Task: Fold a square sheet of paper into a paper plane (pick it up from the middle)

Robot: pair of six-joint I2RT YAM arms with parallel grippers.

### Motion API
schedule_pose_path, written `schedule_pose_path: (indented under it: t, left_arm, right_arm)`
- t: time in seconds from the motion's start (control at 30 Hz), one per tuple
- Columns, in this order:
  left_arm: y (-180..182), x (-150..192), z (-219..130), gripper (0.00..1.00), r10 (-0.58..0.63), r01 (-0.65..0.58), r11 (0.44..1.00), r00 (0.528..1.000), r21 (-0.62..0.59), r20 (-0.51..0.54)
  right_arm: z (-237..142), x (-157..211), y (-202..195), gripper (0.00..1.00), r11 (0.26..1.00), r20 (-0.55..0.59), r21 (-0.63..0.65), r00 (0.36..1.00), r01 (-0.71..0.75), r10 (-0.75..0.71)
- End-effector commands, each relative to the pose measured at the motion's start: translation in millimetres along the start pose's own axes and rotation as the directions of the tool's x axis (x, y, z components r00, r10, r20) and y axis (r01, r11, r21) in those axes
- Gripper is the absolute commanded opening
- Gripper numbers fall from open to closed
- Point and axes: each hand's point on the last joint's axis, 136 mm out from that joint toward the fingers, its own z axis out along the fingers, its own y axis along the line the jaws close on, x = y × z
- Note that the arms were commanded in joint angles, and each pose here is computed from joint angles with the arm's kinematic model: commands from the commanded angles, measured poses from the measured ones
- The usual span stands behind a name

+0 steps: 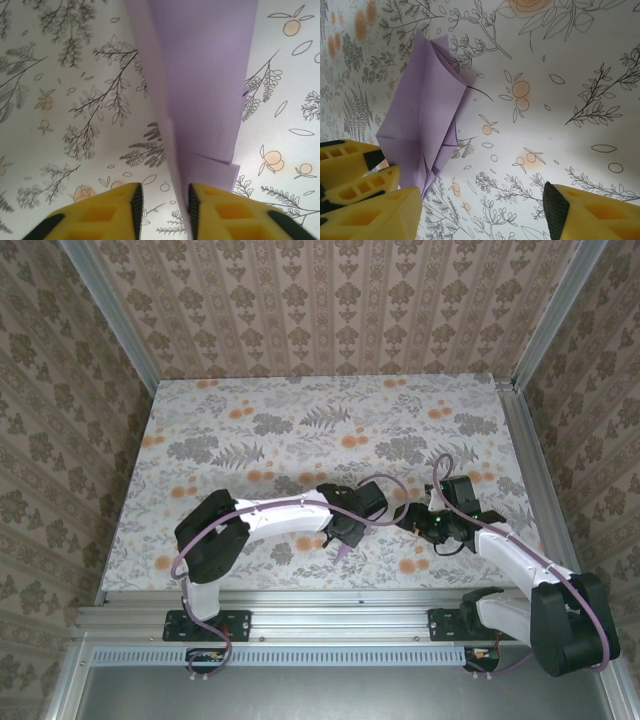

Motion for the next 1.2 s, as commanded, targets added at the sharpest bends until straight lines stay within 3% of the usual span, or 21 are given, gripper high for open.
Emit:
schedule_pose_path:
  t: [0.0,0.33,0.47,0.77,1.17]
  left_arm:
    - [0,4,1,0.26,-0.055,0.055,0.996,0.998,0.063,-0.005]
    - [5,3,-2,0.05,-0.127,0.126,0.982,0.992,0.141,-0.002]
    - [6,1,-6,0.01,-0.189,0.183,0.959,0.982,0.217,0.009]
    - [8,-4,-15,0.0,-0.324,0.292,0.869,0.946,0.4,0.012]
    - [14,1,-9,0.0,-0.374,0.34,0.827,0.927,0.447,-0.014]
  right_arm:
    - [1,5,9,0.68,0.998,-0.008,-0.063,1.0,-0.021,0.021]
    - [11,9,31,0.69,0.974,-0.04,-0.207,0.996,-0.088,0.082]
    - [17,13,43,0.69,0.967,-0.055,-0.24,0.995,-0.09,0.079]
    - [39,29,61,0.69,0.96,-0.105,-0.256,0.991,-0.111,0.087]
    - [63,47,78,0.69,0.966,-0.15,-0.238,0.986,-0.104,0.07]
